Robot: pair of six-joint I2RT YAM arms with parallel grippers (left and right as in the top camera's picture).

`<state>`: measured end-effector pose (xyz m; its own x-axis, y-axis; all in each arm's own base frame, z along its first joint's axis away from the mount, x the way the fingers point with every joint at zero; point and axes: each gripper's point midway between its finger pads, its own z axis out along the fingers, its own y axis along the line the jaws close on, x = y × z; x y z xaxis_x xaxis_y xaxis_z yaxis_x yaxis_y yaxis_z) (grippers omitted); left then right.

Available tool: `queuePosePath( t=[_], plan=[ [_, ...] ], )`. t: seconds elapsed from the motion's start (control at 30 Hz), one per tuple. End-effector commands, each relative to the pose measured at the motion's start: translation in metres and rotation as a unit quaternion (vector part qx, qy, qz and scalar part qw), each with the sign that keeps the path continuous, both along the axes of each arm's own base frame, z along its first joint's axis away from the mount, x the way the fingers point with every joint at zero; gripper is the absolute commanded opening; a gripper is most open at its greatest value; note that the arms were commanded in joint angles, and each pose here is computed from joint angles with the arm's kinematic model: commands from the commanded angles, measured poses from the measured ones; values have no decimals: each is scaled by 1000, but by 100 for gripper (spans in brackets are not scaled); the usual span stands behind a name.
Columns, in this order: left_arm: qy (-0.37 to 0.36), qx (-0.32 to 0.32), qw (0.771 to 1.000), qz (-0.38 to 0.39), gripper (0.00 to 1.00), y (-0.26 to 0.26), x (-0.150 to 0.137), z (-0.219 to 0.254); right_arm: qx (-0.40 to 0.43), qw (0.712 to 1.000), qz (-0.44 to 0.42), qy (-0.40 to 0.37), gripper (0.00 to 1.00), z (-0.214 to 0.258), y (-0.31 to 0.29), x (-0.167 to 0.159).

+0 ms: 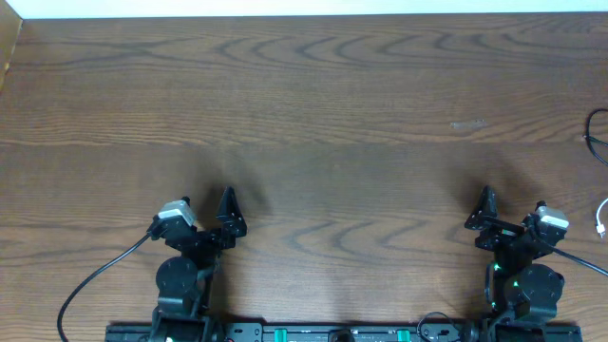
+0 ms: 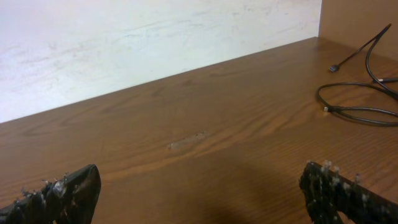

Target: Untangle cables

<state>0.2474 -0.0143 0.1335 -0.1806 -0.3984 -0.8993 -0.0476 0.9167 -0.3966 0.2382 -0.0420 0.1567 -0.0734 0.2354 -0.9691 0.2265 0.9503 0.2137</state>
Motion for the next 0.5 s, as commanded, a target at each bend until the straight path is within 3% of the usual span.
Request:
queuePosePath(
  t=[0.0, 0.2, 0.47],
  plan=[
    [68, 36, 997, 11, 99, 7, -3, -35, 3, 1000, -6, -1, 99, -1, -2, 0],
    [109, 41, 993, 8, 99, 7, -4, -53, 3, 1000, -6, -1, 99, -1, -2, -1],
    [24, 30, 999, 11, 99, 5, 9, -13, 3, 1000, -6, -1, 99, -1, -2, -1]
  ],
)
